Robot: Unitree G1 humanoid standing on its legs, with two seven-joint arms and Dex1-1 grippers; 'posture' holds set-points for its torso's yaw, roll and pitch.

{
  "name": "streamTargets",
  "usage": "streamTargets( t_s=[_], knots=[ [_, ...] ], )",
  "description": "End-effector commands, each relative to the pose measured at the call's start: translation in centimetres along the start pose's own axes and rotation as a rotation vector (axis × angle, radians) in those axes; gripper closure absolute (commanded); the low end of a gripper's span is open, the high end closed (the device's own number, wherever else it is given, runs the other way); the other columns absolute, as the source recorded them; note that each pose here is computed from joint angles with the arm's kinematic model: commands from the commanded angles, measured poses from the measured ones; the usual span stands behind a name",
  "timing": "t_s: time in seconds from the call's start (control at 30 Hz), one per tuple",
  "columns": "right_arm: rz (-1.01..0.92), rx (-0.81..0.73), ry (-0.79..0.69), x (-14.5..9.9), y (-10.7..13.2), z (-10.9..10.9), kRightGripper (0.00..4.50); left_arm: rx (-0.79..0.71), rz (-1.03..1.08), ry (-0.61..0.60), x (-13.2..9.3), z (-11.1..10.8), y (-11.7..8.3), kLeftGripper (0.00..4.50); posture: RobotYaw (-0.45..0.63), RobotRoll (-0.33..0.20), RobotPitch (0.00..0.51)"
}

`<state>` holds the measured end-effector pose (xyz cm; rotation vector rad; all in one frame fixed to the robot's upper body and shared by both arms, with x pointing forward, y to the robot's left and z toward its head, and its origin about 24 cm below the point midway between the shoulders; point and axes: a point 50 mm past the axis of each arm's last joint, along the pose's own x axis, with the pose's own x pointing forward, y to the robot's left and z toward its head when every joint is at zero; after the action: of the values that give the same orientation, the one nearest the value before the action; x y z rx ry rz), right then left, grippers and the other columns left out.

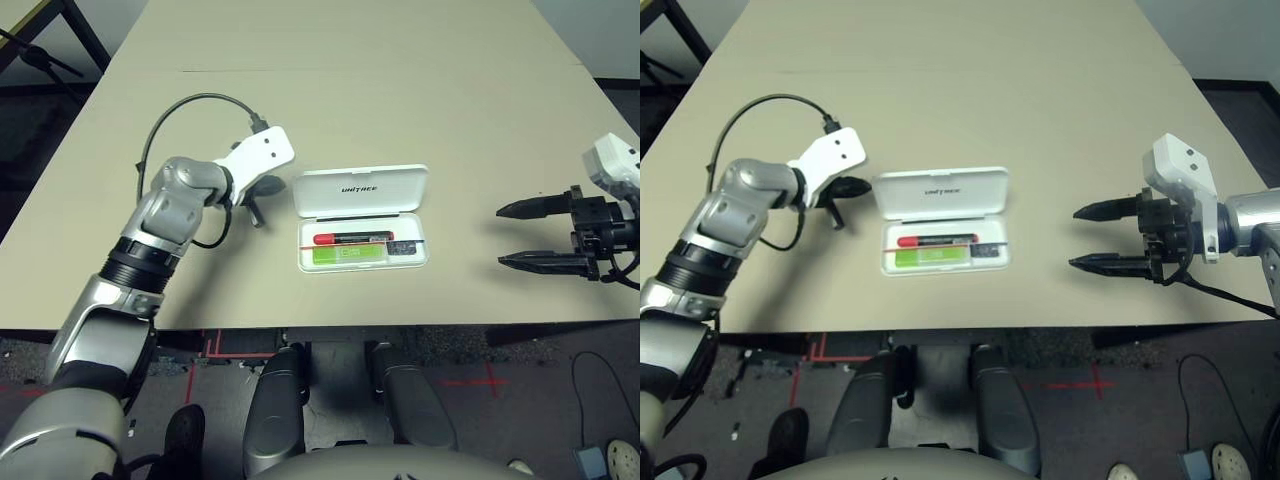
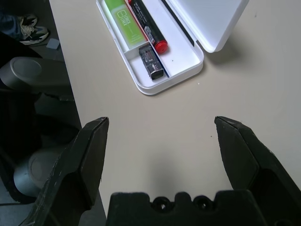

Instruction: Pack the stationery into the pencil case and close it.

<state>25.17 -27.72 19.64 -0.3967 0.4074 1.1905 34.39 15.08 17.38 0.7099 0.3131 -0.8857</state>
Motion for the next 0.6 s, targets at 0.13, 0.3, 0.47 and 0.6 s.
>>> streamTargets(
  t_s=[0.13,0.3,0.47,0.6],
  knots=[
    [0.014,-0.003,0.015,0.3,0.1,-0.2,0.00,0.001,-0.075,-0.067,-0.5,1.5,-0.9,4.47,-0.02,0.000,0.196],
    [0.014,-0.003,0.022,0.2,0.0,-0.3,0.00,0.021,-0.146,-0.093,-0.7,2.2,-2.0,4.47,-0.02,0.000,0.195],
    [0.017,-0.006,0.029,0.3,-0.2,-0.4,0.00,0.056,-0.243,-0.117,-0.4,3.0,-3.9,4.47,-0.01,0.000,0.188],
    [0.019,-0.011,0.035,0.4,-0.3,-0.5,0.00,0.074,-0.319,-0.130,0.5,3.6,-5.5,4.47,-0.01,0.000,0.188]
  ],
)
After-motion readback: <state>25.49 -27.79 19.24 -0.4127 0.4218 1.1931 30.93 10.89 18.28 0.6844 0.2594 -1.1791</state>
